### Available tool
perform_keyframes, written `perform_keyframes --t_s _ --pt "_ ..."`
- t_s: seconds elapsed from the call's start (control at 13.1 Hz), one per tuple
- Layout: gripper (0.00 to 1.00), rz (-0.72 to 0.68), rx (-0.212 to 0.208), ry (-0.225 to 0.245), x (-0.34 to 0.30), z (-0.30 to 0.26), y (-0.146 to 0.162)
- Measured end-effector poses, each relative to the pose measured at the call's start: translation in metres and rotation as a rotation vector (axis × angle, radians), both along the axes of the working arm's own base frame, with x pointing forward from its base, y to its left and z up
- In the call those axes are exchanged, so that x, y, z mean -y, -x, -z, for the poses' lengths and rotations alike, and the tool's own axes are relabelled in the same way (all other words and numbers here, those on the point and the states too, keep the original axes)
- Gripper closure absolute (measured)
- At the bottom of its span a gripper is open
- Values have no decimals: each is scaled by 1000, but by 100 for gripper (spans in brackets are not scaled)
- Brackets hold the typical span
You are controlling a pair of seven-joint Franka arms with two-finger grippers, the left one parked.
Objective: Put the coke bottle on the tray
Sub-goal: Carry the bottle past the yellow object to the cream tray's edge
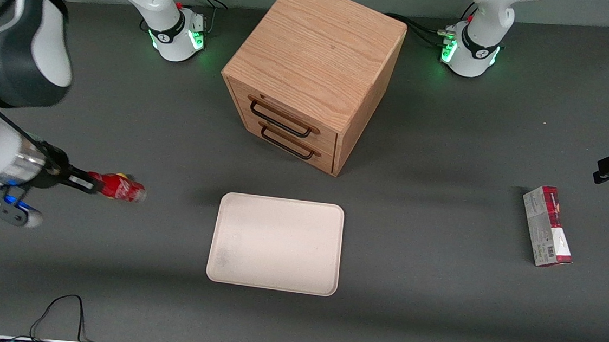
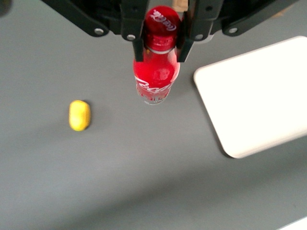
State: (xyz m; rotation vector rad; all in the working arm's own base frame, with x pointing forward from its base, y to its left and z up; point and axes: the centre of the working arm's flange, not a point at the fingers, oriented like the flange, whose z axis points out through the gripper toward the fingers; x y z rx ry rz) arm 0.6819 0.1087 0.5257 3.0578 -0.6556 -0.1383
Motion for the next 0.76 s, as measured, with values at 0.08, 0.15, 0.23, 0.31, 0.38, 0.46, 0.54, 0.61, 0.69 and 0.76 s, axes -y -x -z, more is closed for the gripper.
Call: perform_keyframes --t_s 0.08,0.15,0.23,0.31,0.38,0.46,0.54,0.61,0.69,0.76 --pt "69 25 5 -7 -20 13 -10" --pt "69 45 15 -21 -39 28 -20" --pt "69 54 28 -33 -54 45 -29" --pt "69 51 40 -40 -68 59 -35" --pt "69 44 53 -45 -81 71 -39" --pt "69 42 67 -50 -93 80 -42" --pt "69 49 83 -55 -104 89 -44" --pt "69 52 97 -58 -114 99 -47" --pt "69 50 106 -55 -121 110 -49" --pt "69 45 110 -49 -127 121 -50"
